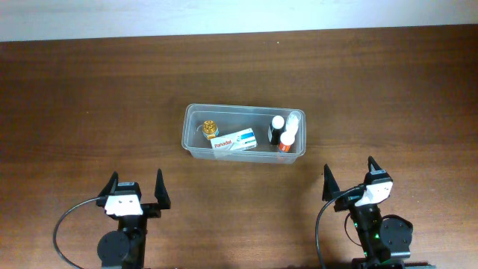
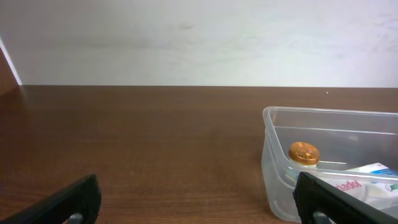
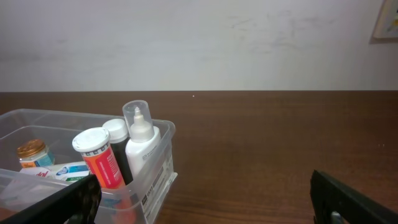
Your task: Pack container
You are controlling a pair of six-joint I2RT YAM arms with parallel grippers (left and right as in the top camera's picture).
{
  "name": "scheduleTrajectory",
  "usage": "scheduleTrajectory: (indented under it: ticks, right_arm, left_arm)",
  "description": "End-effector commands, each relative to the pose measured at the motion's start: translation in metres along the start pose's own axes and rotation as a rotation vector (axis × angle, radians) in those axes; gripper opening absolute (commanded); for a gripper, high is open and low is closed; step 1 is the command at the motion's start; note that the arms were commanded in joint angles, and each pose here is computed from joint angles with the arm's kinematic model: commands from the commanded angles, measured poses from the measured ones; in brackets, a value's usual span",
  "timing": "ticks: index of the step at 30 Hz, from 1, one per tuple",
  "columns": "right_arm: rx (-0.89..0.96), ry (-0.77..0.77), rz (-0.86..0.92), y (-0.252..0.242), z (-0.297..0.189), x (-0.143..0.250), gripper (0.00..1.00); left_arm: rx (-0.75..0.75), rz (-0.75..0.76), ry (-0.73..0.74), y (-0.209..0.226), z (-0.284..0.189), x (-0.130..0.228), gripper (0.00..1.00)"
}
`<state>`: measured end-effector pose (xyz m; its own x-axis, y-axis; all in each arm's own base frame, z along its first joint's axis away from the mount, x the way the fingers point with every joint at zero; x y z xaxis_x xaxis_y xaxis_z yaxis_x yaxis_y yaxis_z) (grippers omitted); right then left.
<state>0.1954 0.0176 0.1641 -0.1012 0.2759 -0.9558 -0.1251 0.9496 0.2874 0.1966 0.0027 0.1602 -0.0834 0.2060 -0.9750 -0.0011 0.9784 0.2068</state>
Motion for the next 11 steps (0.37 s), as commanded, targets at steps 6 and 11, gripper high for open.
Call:
scheduleTrajectory:
  ticks: [6, 11]
  right_arm:
    - [0.023, -0.005, 0.001, -0.0037, -0.0004, 0.0007, 0.98]
    - [0.023, -0.005, 0.001, -0.0037, -0.0004, 0.0007, 0.99]
  left_arm:
    - [-0.008, 0.015, 0.0, 0.0012, -0.0006, 0.0004, 0.99]
    - [-0.008, 0.015, 0.0, 0.0012, -0.0006, 0.0003, 0.99]
Point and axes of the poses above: each gripper's point midway between its finger pads, its own z axis out along the fingers, its own y axis along the line the jaws close on, x = y × z, the point moved 5 cm from there along -z, back along the fingers, and after that the axes turned 13 degrees about z, right-handed, at the moved point
